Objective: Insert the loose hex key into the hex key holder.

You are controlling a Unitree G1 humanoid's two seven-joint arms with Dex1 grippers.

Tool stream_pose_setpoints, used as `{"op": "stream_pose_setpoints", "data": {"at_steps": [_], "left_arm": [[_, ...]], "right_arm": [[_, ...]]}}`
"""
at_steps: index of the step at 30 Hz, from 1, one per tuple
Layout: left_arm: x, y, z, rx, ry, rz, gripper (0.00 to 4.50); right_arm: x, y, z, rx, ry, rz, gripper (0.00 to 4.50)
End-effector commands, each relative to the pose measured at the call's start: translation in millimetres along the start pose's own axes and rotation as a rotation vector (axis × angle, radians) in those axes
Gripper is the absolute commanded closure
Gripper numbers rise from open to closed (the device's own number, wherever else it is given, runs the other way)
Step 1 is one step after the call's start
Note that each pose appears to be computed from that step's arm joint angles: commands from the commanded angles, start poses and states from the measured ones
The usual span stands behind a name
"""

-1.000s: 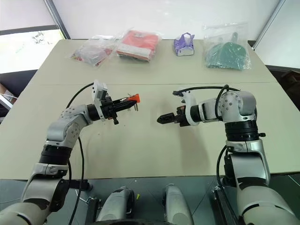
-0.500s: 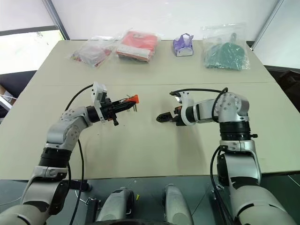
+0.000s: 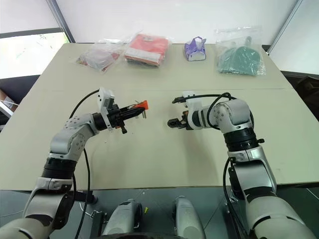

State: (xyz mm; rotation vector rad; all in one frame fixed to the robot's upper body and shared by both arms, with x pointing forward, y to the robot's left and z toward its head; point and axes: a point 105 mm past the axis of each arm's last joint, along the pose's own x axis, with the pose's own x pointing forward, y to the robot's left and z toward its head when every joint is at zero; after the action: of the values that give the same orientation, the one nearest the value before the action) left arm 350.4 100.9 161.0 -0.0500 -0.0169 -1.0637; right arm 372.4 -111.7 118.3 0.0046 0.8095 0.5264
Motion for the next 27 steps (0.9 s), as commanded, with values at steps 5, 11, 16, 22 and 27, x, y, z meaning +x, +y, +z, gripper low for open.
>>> {"op": "stream_pose_setpoints", "data": {"at_steps": [5,11,16,22,27], "left_arm": [[4,-7,8,0.036,-0.033,-0.015,4.50],[4,-7,7,0.033,-0.035,-0.009,4.50],[4,-7,6,0.034,-0.036,-0.004,4.50],[4,-6,6,0.038,-0.035,0.002,4.50],[3,-5,5,0.040,-0.033,0.006,4.50]], "right_arm": [[18,-10,-17,0.002,0.064,-0.049,1.40],[27,-14,-24,-0.038,0.081,-0.069,4.39],[34,-15,-23,-0.065,0.075,-0.065,4.39],[39,-13,-23,-0.271,0.087,-0.051,4.39],[39,-12,-26,-0.302,0.112,-0.008,2.39]]}}
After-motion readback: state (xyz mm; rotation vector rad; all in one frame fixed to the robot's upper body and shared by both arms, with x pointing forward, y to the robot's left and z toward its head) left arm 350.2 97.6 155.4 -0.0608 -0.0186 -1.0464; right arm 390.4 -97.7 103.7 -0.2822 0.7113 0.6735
